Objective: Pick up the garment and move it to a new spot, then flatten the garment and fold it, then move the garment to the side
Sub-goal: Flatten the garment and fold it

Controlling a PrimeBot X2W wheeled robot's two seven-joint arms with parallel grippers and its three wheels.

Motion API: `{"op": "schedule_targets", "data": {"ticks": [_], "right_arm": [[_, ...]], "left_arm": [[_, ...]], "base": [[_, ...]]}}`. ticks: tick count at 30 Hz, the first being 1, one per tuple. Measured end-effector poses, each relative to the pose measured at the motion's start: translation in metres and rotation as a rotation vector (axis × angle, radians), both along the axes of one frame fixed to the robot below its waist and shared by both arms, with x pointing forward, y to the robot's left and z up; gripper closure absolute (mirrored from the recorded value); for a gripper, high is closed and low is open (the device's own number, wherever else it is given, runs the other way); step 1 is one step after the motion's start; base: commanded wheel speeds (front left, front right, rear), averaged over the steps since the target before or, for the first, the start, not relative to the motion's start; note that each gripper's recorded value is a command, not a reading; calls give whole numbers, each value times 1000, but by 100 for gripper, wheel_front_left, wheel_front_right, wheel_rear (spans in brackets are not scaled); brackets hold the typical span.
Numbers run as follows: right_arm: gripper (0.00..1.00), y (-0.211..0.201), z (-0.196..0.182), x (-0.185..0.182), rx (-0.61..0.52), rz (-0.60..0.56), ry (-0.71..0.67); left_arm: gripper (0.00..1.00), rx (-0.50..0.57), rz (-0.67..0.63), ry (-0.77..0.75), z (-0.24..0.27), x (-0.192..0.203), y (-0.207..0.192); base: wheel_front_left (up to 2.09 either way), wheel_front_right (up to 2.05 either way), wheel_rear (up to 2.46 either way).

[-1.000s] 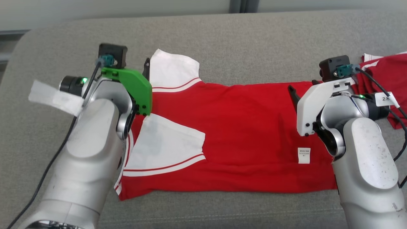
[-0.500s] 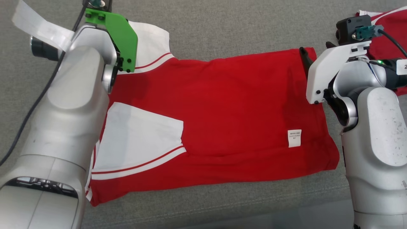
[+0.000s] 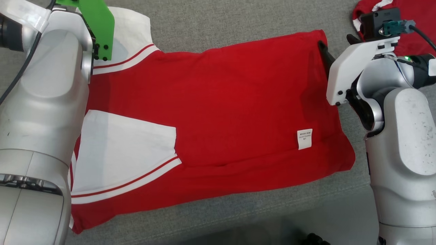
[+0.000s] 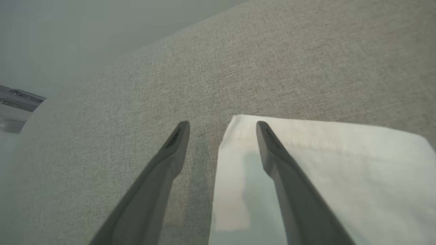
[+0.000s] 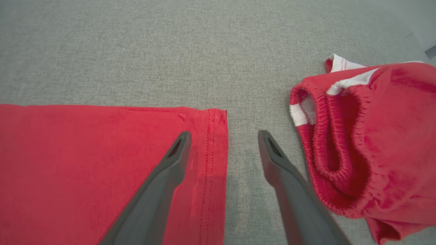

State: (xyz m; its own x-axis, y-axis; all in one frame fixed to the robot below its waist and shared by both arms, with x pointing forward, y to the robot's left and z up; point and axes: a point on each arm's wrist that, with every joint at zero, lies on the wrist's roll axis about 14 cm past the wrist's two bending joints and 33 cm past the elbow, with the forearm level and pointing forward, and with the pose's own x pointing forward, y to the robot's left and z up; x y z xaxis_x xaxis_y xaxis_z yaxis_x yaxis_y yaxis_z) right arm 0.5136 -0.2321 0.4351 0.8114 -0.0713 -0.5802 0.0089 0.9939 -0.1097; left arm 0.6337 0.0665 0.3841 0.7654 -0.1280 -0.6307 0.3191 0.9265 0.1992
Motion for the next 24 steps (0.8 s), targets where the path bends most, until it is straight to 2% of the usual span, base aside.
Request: {"op": "schedule_targets", "data": {"ticks": [7,8,9,11,12,14,15,19,22,24], "right_arm": [[0,-2,-8,5,-12,-5,9],[0,-2,-8,5,-12,-4,10],[0,-1,-8,5,-11,-2,12],[0,0,-7,5,-9,0,12],[0,1,-7,5,-9,1,11],[0,2,-6,5,-9,3,13],[0,2,-6,4,-9,4,17],[0,0,-6,3,-14,2,25],[0,-1,-9,2,-16,-1,37],[0,-2,-11,2,-17,-2,39]], "left_arm": [[0,10,18,26,-16,0,4],[5,7,19,26,-16,0,4],[16,5,20,27,-16,-1,4],[51,-2,20,34,-16,-3,2],[51,-6,17,37,-16,-4,1],[64,-12,9,31,-14,-5,-2],[67,-13,7,25,-13,-4,-2],[54,-13,2,15,-15,-3,-3],[52,-16,5,10,-16,0,-3],[55,-18,10,10,-18,2,-2]], "base": [[0,0,0],[0,0,0],[0,0,0],[0,0,0],[0,0,0],[0,0,0],[0,0,0],[0,0,0],[0,0,0],[0,0,0]]}}
